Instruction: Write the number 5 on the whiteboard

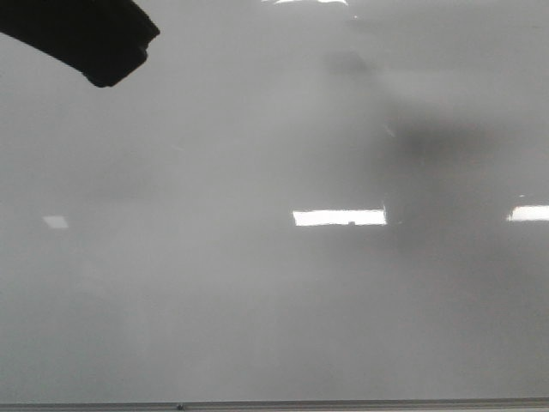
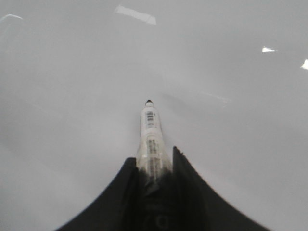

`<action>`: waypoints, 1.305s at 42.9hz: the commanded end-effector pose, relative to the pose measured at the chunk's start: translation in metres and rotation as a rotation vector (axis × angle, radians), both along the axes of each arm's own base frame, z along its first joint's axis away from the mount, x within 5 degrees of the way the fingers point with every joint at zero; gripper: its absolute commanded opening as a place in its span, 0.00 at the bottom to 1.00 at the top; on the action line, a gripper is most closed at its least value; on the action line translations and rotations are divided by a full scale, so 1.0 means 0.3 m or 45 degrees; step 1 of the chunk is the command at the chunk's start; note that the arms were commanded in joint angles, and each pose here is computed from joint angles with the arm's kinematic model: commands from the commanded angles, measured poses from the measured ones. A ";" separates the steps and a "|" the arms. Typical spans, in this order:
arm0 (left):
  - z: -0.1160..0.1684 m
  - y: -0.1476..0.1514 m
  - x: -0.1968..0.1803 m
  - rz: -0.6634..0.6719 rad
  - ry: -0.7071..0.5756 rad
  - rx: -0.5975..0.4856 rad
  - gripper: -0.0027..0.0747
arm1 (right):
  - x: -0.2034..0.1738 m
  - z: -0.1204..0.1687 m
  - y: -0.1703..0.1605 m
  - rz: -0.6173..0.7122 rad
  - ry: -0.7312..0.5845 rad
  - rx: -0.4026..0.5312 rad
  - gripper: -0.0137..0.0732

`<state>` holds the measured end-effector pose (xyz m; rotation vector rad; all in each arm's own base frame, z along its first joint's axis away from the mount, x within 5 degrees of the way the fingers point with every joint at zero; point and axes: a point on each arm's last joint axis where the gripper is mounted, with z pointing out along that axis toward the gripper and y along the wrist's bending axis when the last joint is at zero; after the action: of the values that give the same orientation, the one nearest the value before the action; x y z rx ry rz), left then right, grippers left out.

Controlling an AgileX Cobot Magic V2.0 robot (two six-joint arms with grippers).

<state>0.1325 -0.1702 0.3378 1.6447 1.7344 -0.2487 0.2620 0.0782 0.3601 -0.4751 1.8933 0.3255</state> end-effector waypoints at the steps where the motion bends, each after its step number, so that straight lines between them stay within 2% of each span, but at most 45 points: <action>1: 0.063 -0.004 -0.006 0.010 -0.061 -0.123 0.01 | 0.036 0.085 -0.011 -0.075 -0.125 0.059 0.09; 13: 0.063 -0.004 -0.006 0.010 -0.061 -0.123 0.01 | 0.132 0.107 0.007 -0.079 -0.136 0.061 0.09; 30: 0.063 -0.004 -0.006 0.010 -0.061 -0.123 0.01 | 0.135 -0.009 0.082 0.079 0.060 0.020 0.09; 35: 0.063 -0.004 -0.006 0.010 -0.061 -0.123 0.01 | 0.132 -0.039 0.088 0.054 0.062 0.012 0.09; 47: 0.063 -0.004 -0.006 0.010 -0.061 -0.123 0.01 | 0.136 -0.022 0.071 -0.006 0.006 0.018 0.09; 56: 0.062 -0.003 -0.006 0.010 -0.059 -0.121 0.01 | 0.131 -0.050 -0.007 -0.099 0.040 0.021 0.09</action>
<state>0.1325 -0.1702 0.3378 1.6447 1.7344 -0.2487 0.3009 0.0982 0.3263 -0.5081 2.0256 0.4030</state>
